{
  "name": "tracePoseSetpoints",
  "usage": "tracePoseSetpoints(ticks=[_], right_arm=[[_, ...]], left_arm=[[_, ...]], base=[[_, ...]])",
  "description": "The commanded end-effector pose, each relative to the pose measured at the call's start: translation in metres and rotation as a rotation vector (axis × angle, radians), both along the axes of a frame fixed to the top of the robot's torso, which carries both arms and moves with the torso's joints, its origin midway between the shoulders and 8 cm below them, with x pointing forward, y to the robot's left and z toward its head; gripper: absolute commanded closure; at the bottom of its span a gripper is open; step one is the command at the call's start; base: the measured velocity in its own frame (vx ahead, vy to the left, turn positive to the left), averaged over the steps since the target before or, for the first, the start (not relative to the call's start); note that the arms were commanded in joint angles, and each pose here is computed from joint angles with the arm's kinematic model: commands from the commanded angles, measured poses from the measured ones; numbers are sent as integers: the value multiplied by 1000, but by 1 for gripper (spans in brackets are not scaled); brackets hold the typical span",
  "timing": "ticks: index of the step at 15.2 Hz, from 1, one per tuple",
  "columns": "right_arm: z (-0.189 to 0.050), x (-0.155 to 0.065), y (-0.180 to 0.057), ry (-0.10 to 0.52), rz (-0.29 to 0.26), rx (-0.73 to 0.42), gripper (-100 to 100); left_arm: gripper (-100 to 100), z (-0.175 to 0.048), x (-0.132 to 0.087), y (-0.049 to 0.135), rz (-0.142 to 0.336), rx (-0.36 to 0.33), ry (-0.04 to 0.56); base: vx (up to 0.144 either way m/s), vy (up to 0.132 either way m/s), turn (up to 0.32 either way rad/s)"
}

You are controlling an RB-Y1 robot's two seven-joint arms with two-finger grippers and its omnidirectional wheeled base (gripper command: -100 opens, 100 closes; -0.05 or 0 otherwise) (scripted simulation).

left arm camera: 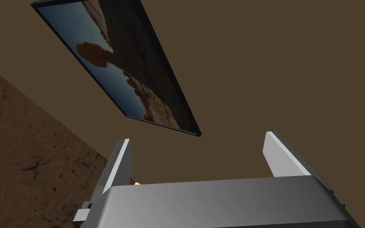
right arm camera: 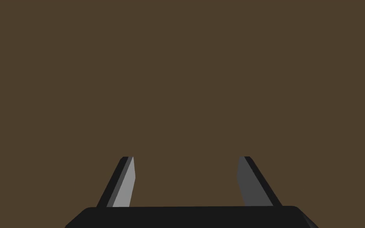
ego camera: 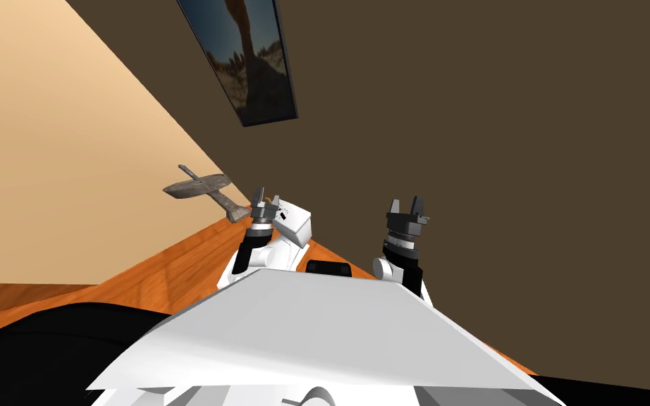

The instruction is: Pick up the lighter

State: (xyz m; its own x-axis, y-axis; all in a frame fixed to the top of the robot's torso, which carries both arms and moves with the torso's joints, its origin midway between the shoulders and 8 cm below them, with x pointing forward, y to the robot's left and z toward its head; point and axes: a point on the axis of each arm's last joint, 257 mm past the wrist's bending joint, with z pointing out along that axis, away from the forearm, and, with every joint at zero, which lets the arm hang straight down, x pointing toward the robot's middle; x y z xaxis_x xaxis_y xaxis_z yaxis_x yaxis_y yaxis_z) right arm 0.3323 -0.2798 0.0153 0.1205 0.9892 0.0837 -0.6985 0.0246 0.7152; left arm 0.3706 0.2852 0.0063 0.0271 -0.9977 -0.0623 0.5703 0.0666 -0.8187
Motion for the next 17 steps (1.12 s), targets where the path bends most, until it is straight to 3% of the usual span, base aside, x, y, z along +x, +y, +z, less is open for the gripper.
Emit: tracePoseSetpoints(ticks=[1, 17], right_arm=[[0, 0, 0, 0, 0, 0, 0], [0, 0, 0, 0, 0, 0, 0]], left_arm=[[-100, -11, 11, 6, 0, -1, 52], [-100, -79, 63, 39, 23, -16, 347]], base=[[1, -1, -46], [3, 0, -46]])
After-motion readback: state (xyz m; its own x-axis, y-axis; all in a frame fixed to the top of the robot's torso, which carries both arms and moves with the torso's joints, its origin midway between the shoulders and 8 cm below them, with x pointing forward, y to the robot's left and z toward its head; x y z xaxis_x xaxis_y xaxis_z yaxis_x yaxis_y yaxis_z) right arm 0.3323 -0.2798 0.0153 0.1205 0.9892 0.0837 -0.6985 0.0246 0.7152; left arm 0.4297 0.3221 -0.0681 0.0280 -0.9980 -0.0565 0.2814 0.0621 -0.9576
